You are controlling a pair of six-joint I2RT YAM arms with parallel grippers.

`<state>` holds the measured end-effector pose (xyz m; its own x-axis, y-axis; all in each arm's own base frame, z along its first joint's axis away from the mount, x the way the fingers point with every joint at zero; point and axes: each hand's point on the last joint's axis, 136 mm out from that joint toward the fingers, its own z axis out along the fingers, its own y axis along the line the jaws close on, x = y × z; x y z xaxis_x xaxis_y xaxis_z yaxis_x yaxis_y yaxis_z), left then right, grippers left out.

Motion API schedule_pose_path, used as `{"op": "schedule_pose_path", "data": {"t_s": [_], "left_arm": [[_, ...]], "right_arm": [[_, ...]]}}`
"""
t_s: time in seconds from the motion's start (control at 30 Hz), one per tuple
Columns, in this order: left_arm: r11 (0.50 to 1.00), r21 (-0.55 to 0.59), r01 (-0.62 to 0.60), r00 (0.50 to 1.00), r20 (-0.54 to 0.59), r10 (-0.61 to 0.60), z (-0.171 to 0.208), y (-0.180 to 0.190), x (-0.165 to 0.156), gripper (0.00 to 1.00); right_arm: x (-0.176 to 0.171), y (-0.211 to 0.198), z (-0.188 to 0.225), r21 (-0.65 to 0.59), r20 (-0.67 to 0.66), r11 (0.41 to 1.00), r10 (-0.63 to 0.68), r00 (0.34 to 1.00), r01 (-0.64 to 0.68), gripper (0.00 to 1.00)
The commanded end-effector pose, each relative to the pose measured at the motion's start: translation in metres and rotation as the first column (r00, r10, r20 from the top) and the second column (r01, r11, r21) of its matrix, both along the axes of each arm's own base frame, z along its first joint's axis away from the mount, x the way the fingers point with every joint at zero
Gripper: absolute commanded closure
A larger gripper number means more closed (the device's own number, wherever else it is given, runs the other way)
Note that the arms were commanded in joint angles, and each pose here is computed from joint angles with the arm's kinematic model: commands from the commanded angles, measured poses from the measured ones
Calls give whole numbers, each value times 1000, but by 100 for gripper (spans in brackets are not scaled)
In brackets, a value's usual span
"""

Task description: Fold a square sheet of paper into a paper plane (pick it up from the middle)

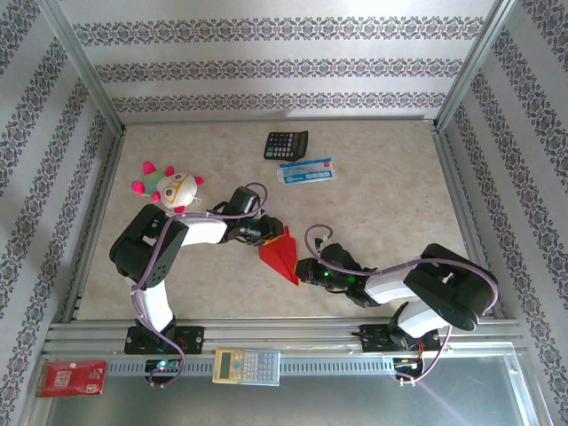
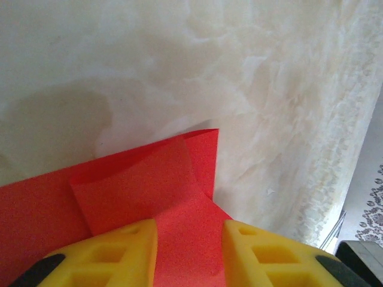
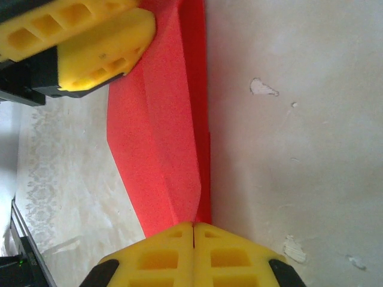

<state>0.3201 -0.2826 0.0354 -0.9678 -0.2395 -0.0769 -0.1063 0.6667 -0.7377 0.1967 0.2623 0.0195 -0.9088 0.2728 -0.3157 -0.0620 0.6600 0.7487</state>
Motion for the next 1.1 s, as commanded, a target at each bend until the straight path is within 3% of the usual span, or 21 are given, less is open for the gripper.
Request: {"op": "schedule_pose_path", "data": {"t_s": [0.0,0.13,0.3,0.5,0.73,1.07], "left_arm": [[997,-73,-5,997,79,11,41,-2,11,62],[997,-80,1,996,94,7,55,5,-1,59],[999,-24,-25,999,34,26,43,28,-25,61],[998,58,-24,999,-24,26,20,47,-48,73],[997,72,-2,998,-65,7,-1,46,-53,87],[994,104,30,996,-92,-20,-22,48,-57,93]], "right_arm": [[-2,-8,-8,-47,-14,999,-1,1000,1,100],[-1,-8,-3,-43,0,999,-1,1000,1,100],[-1,-4,4,-38,21,999,20,1000,-19,92],[3,6,12,-45,47,998,51,998,-49,84],[11,18,21,-56,72,995,89,993,-86,82],[26,29,24,-124,96,983,144,985,-132,79]]}}
